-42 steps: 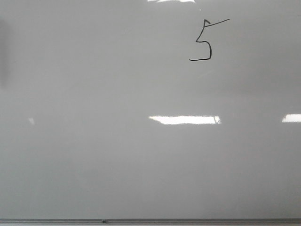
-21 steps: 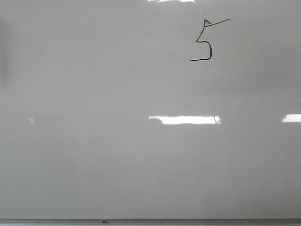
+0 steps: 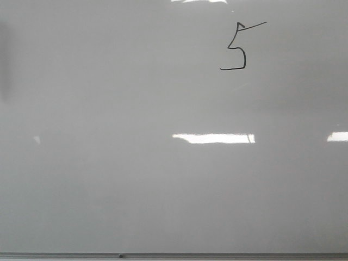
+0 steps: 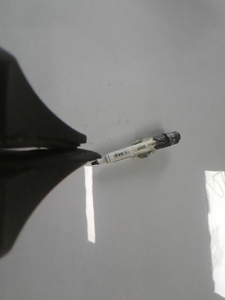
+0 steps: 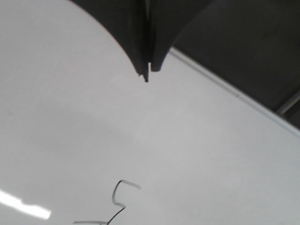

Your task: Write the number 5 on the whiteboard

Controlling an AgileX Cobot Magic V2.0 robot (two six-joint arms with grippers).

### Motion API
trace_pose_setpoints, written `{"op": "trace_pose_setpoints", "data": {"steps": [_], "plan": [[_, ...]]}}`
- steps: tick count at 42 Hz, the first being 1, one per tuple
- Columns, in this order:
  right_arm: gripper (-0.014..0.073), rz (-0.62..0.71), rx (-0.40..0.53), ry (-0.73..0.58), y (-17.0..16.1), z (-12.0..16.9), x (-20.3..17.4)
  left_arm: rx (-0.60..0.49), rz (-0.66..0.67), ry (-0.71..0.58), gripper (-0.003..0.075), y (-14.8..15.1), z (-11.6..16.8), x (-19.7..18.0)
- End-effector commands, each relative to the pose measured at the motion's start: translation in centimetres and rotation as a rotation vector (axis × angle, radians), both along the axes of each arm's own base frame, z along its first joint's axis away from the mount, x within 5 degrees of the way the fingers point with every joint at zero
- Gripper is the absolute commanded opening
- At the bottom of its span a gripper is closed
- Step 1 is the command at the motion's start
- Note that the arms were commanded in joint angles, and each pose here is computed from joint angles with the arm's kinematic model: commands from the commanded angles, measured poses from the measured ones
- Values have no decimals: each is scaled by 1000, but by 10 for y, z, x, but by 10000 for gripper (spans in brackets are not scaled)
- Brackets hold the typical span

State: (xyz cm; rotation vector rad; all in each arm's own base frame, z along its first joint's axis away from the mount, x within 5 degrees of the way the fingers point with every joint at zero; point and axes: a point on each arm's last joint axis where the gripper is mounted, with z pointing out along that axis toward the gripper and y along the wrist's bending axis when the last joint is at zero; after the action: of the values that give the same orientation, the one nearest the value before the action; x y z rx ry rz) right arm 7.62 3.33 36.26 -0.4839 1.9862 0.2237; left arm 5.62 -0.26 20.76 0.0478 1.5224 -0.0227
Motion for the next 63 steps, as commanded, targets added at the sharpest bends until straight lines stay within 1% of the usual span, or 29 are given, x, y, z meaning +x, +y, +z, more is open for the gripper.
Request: {"op": "trace_pose_setpoints", "data": {"steps": [1, 2, 8, 12, 14, 21, 32, 35, 53, 57, 60, 63], "plan": [[-69, -110, 51, -239, -9, 4, -8, -17, -4, -99, -20, 0, 7, -2], [-69, -143, 61, -294, -12, 2, -11, -17, -4, -99, -20, 0, 7, -2], [-69, -287, 88, -476, -23, -32, -22, -17, -4, -99, -20, 0, 7, -2], [-69, -343, 89, -524, -27, -60, -26, -17, -4, -99, -20, 0, 7, -2], [-69, -360, 89, -532, -29, -74, -26, -17, -4, -99, -20, 0, 7, -2], [-69, -389, 91, -555, -31, -111, -26, -17, -4, -99, -20, 0, 7, -2], [-69, -430, 97, -608, -35, -144, -23, -17, -4, -99, -20, 0, 7, -2], [-69, -439, 97, -619, -36, -148, -23, -17, -4, -98, -20, 0, 7, -2], [-69, -444, 101, -640, -37, -145, -23, -17, -4, -98, -20, 0, 7, -2], [-69, -439, 140, -633, -36, -145, -23, -17, -4, -98, -20, 0, 7, -2], [-69, -424, 148, -639, -35, -145, -23, -17, -4, -98, -20, 0, 7, -2], [-69, -413, 203, -628, -33, -144, -23, -17, -4, -98, -20, 0, 7, -2]]}}
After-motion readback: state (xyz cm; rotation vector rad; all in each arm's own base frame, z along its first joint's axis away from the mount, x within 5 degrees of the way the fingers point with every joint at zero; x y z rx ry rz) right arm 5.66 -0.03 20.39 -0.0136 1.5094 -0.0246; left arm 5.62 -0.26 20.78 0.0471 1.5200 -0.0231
